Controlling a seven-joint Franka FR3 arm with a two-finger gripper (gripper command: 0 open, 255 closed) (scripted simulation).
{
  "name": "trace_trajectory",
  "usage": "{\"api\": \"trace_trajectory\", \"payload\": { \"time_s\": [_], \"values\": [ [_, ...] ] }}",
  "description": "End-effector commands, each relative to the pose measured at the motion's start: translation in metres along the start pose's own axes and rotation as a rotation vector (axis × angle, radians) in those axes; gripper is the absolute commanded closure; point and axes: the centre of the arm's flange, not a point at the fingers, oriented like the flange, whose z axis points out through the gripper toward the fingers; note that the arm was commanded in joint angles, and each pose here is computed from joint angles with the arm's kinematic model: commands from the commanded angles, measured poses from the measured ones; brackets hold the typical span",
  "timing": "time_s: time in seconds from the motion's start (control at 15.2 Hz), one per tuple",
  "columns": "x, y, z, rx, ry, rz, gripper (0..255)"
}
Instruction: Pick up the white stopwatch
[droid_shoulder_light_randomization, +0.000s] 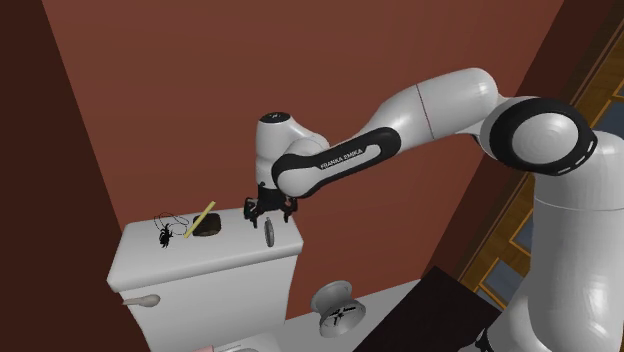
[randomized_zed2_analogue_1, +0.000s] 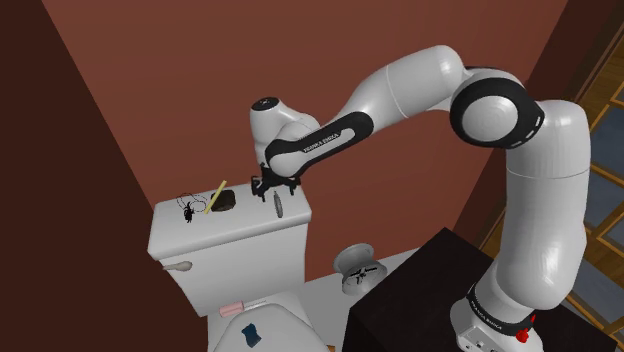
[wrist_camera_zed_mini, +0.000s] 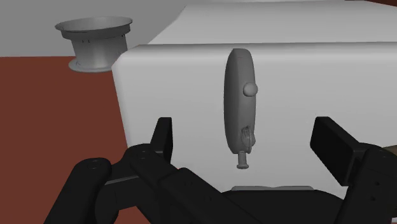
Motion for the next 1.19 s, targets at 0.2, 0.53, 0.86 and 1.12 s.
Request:
{"api": "trace_trajectory", "payload": {
  "time_s": [0.2,0.53,0.86,1.12],
  "values": [
    [-0.002,-0.001,0.023,0.0,0.0,0.001,0],
    [-0.002,-0.002,0.022,0.0,0.0,0.001,255],
    [-0.003,-0.001,0.023,0.0,0.0,0.001,255],
    [-0.001,-0.001,0.007,0.0,0.0,0.001,255]
  ]
}}
